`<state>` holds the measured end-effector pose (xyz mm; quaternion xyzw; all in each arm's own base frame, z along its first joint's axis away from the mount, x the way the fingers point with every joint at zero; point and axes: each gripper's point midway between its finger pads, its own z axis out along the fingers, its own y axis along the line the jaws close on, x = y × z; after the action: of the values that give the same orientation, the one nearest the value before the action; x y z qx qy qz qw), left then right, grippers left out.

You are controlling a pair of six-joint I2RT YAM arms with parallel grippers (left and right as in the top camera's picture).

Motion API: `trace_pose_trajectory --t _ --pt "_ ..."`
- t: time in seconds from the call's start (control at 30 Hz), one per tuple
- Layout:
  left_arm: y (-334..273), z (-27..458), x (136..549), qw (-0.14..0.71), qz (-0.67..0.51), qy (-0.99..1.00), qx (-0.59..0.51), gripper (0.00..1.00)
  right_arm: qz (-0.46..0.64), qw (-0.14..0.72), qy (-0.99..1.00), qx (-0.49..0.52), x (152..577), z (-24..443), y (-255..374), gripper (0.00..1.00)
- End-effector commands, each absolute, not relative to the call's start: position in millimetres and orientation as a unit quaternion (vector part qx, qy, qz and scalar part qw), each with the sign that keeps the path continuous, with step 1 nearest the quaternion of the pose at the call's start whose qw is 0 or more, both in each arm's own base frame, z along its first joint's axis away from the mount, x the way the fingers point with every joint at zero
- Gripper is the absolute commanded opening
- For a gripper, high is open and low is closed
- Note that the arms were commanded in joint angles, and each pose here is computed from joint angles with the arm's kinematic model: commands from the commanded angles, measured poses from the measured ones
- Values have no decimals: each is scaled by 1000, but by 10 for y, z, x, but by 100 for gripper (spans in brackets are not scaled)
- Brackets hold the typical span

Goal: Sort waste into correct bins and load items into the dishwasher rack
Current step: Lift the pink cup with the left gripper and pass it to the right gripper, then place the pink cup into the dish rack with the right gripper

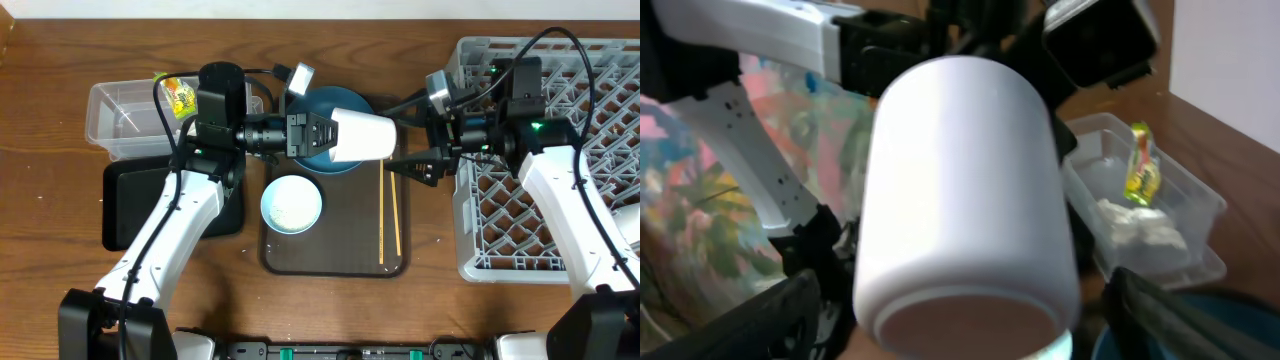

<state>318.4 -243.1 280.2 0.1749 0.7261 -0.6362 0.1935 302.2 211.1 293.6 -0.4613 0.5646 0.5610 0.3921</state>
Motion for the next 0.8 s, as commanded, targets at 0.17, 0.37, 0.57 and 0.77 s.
trace_pose_trajectory --t 0.17,0.37,0.57,0.77 --pt "-2545 2815 3082 177 -644 719 193 6 575 394 522 -491 2836 3061 2257 81" --pt "-2547 2815 3081 176 -644 719 193 6 576 393 523 -490 2836 3062 2255 70" --pt "-2547 2815 3081 176 -644 719 193 8 575 395 522 -492 2841 3064 2256 55" --pt "-2537 2728 3112 216 -622 718 224 69 546 380 580 -470 2976 2911 2260 54"
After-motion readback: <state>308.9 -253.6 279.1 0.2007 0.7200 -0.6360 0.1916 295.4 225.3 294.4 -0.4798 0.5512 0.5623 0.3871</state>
